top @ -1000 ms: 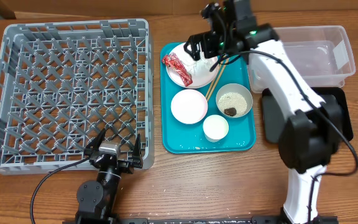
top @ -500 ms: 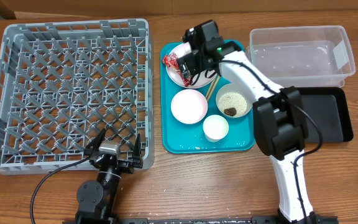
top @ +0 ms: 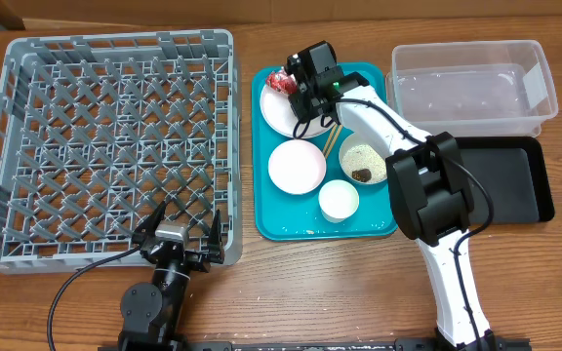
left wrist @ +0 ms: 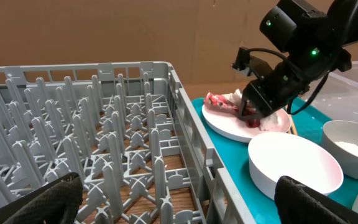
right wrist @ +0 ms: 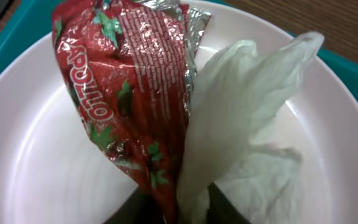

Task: Sort waste into correct bins and load items into the dishwasher
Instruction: 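Carry the wrapper and tissue right and drop them into the clear bin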

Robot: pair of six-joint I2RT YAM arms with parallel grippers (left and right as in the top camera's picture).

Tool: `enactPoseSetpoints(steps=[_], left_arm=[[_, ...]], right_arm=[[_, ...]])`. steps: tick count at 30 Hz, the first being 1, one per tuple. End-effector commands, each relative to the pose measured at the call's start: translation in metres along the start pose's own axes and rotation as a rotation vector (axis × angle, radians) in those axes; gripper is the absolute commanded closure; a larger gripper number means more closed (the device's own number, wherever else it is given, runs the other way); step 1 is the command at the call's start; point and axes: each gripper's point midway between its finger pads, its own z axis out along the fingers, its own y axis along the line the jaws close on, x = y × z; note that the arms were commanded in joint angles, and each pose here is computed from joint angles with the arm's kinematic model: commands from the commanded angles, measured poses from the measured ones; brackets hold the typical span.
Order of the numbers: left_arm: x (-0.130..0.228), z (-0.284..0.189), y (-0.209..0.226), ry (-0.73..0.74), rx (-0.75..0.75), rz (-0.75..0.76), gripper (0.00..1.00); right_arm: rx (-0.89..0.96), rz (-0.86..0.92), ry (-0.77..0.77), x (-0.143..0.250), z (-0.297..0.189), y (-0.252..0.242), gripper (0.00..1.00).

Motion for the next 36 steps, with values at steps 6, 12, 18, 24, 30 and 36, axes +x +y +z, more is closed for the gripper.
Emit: enactPoseSetpoints(steps=[6, 12, 18, 24, 30, 36], left_arm=[[0.000, 0.000, 0.002, -0.004, -0.008, 0.019, 0.00], [0.000, 0.000, 0.002, -0.004, -0.008, 0.019, 0.00], [0.000, 0.000, 0.002, -0.004, -0.008, 0.019, 0.00], [0.000, 0.000, 0.002, -0.004, -0.008, 0.019, 0.00], [0.000, 0.000, 0.002, -0.004, -0.008, 0.019, 0.00], [0.000, 0.000, 0.002, -0.004, -0.008, 0.019, 0.00]], right_arm=[[0.027, 0.187, -0.100, -0.048, -0.049, -0.013, 0.96], [0.271, 0.438, -0.299, -0.103, -0.201, -0.085, 0.96], [0.513, 0.839, -0.346, -0.055, -0.289, -0.193, 0.96], [0.488, 1.021, -0.188, 0.004, -0.249, -0.237, 0.96], [0.482, 1.058, -0.050, 0.048, -0.194, -0.248, 0.91], [0.484, 1.052, -0.026, 0.054, -0.187, -0.247, 0.31]])
